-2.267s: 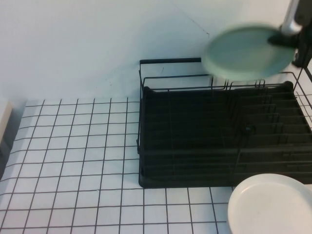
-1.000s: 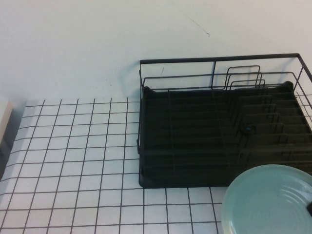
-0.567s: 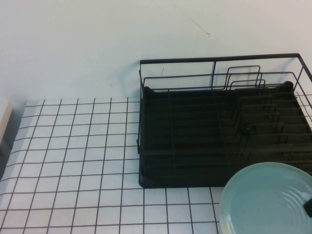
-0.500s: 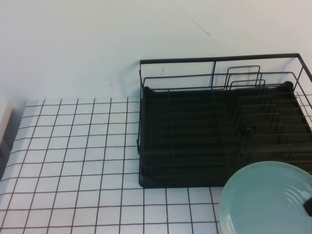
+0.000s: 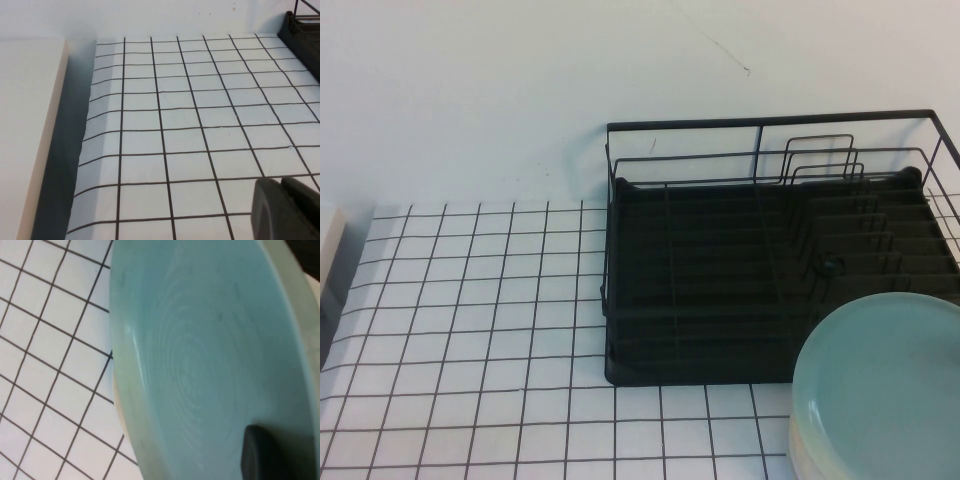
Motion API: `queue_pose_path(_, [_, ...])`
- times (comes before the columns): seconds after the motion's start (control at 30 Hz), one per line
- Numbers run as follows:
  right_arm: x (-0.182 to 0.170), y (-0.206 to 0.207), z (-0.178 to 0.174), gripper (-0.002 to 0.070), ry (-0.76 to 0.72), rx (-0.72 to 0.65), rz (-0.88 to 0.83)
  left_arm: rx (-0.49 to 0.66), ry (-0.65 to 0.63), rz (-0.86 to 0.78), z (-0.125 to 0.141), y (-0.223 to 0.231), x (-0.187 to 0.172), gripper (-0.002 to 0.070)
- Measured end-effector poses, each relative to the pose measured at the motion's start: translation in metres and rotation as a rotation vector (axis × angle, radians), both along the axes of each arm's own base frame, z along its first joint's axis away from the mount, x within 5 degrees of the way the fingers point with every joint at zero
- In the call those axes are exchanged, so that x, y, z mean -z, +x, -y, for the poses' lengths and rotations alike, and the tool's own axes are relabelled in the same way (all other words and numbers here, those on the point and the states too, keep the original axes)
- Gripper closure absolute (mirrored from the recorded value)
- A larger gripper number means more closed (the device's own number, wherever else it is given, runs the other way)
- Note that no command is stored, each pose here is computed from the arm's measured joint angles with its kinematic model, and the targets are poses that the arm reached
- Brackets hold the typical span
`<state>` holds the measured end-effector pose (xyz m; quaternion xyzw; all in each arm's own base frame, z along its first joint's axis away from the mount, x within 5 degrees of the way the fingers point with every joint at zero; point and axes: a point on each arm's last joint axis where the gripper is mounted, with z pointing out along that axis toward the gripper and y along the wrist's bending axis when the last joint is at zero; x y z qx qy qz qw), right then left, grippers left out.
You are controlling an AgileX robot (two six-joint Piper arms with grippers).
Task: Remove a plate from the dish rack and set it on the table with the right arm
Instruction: Place the plate from the table
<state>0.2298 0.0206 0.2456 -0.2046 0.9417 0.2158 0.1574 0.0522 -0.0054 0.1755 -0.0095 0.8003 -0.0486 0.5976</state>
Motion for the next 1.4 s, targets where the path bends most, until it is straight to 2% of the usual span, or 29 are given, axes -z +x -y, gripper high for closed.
queue_pose_path(0.47, [0.021, 0.008, 0.002, 0.0549, 0.016, -0.007, -0.111, 0.0, 0.0, 0.0, 0.0, 0.0, 0.0, 0.0678])
queue_pose_path(0.57, [0.022, 0.008, 0.004, 0.05, -0.013, -0.022, -0.114, -0.001, -0.004, 0.0, 0.0, 0.0, 0.0, 0.0678])
queue_pose_path(0.77, [0.024, 0.007, 0.008, 0.0311, -0.058, -0.037, -0.124, -0.001, -0.004, 0.0, 0.0, 0.0, 0.0, 0.0678])
queue_pose_path(0.97, [0.015, 0.013, 0.015, 0.0265, -0.135, -0.014, -0.118, -0.001, -0.004, 0.0, 0.0, 0.0, 0.0, 0.0678])
queue_pose_path(1.1, [-0.003, 0.023, 0.023, 0.0265, -0.211, 0.023, -0.098, -0.001, -0.004, 0.0, 0.0, 0.0, 0.0, 0.0678])
queue_pose_path(1.23, [-0.013, 0.027, 0.022, 0.0284, -0.201, 0.045, -0.087, -0.001, -0.004, 0.0, 0.0, 0.0, 0.0, 0.0678])
queue_pose_path(1.3, [-0.014, 0.028, 0.019, 0.0345, -0.163, 0.053, -0.085, -0.001, -0.004, 0.0, 0.0, 0.0, 0.0, 0.0678])
queue_pose_path(1.4, [-0.006, 0.026, 0.011, 0.0514, -0.077, 0.024, -0.057, -0.001, -0.004, 0.0, 0.0, 0.0, 0.0, 0.0678])
